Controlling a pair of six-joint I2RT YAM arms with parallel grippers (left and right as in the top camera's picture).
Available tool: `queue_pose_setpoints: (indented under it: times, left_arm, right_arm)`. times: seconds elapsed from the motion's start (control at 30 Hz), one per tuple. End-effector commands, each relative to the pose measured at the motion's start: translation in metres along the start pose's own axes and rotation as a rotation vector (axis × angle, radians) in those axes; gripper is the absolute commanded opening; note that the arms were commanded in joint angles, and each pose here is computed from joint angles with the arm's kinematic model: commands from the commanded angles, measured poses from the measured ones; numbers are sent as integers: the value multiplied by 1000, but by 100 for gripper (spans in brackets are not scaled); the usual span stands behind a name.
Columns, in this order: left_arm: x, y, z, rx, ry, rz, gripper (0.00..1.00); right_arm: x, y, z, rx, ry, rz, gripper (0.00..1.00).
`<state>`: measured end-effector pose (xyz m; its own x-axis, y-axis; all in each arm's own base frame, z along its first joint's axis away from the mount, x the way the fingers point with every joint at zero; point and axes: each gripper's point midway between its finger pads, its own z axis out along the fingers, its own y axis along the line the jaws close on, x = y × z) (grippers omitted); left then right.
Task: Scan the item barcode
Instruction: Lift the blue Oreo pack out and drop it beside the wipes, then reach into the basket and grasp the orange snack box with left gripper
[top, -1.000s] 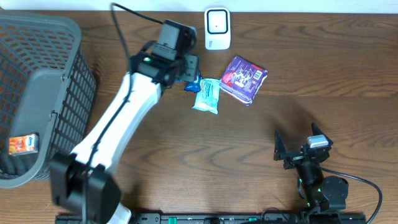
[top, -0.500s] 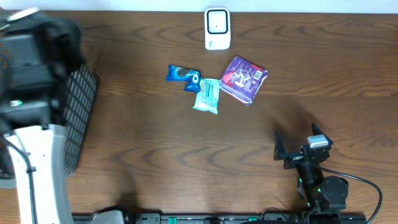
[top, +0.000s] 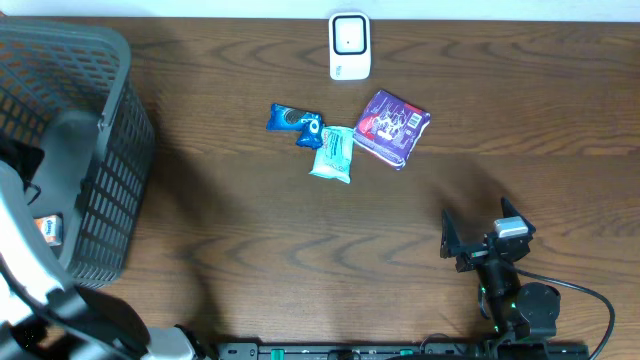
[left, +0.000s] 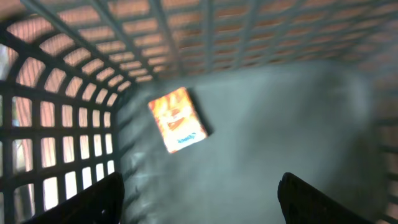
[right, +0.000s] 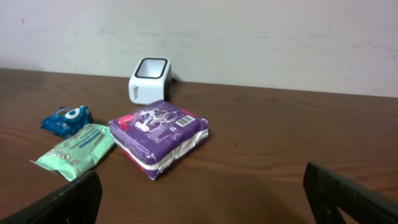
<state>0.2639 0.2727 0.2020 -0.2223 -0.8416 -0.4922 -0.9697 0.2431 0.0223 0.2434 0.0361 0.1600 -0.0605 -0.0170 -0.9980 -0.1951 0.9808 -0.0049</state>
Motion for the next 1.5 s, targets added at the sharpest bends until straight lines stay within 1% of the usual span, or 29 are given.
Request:
queue_pose_setpoints:
  times: [0.0,0.17,0.43,0.6,0.77,1.1,1.13,1.2,1.27,1.3,1.33,1.47]
  left_arm:
    - [10,10,35,-87,88,-16,79]
    - [30,9,84,-166,194,-10,79]
    - [48,1,132,-212,258,8,79]
    - [51,1,144,-227,261,14,79]
    - [51,5,145,-246,254,19,79]
    - [64,12,156,-266,258,27,79]
    - [65,12,157,-268,260,29,74]
    - [66,13,156,-269,262,29,50]
    - [66,13,156,-269,262,29,14]
    - [67,13,156,-269,266,30,7]
    - [68,11,155,-260,277,29,7]
    - [76,-6,137,-137,351,-4,7]
  right_arm:
    - [1,-1,0,5,1,3,99]
    - [1,-1,0,5,1,3,99]
    - [1,-1,0,5,1,3,99]
    - [1,-1,0,5,1,3,99]
    - [1,-1,0,5,1,3,99]
    - [1,-1,0,5,1,3,99]
    - [1,-1,0,5,1,3,99]
    - [1,-1,0,5,1,3,99]
    - [1,-1,0,5,1,3,99]
    - [1,-1,0,5,1,3,99]
    - [1,-1,0,5,1,3,99]
    - [1,-1,0,5,1,3,99]
